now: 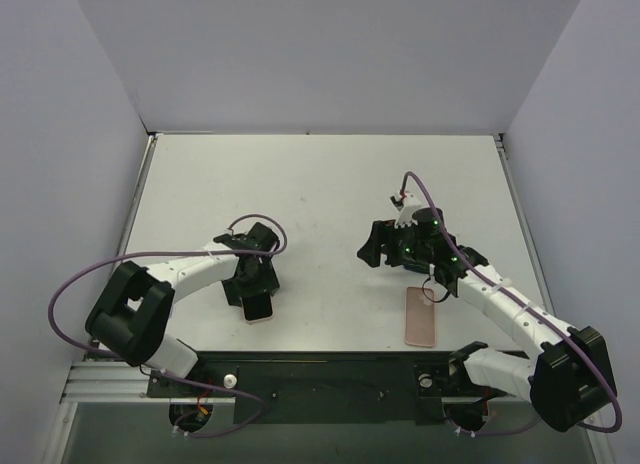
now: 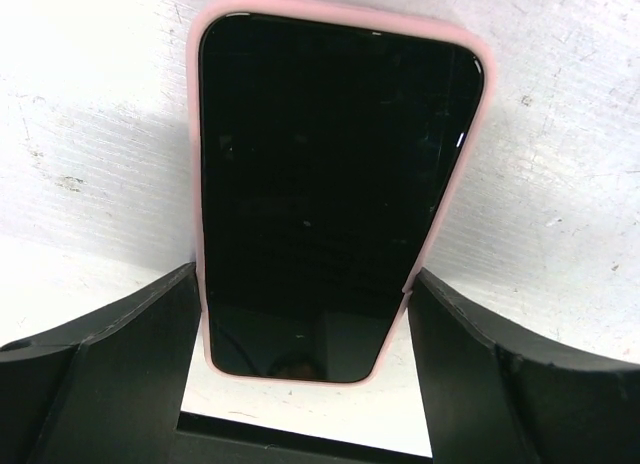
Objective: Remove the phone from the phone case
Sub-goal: Move the phone to the center of the board, then pick up the phone at the center of the board.
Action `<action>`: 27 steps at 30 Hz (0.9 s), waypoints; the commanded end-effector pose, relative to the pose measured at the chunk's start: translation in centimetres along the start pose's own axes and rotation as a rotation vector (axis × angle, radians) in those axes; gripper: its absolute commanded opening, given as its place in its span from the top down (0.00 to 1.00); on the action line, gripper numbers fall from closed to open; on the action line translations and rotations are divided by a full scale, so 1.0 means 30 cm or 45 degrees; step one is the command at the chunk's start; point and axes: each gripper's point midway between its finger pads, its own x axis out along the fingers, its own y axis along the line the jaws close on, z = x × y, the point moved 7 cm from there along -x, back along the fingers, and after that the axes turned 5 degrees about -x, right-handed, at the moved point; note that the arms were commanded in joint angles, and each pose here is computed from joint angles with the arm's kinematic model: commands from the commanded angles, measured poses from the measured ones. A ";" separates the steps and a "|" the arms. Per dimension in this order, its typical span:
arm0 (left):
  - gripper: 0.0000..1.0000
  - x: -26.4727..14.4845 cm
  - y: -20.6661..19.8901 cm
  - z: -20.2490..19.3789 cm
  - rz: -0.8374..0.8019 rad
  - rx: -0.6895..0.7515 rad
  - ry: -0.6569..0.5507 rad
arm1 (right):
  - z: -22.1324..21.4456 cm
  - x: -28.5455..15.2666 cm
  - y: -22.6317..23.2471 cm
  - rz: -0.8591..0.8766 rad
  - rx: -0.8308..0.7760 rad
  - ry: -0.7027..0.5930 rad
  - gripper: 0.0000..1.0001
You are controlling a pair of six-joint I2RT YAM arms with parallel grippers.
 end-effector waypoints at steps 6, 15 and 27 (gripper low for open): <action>1.00 -0.093 -0.038 0.005 -0.408 -0.201 -0.049 | -0.031 0.052 0.130 -0.084 -0.136 0.062 0.33; 1.00 -0.323 -0.086 0.073 -1.040 -0.834 0.047 | -0.075 0.085 0.416 0.166 -0.207 -0.276 0.33; 1.00 -0.487 -0.090 0.096 -1.386 -1.114 0.195 | -0.052 0.168 0.569 0.164 -0.204 -0.394 0.47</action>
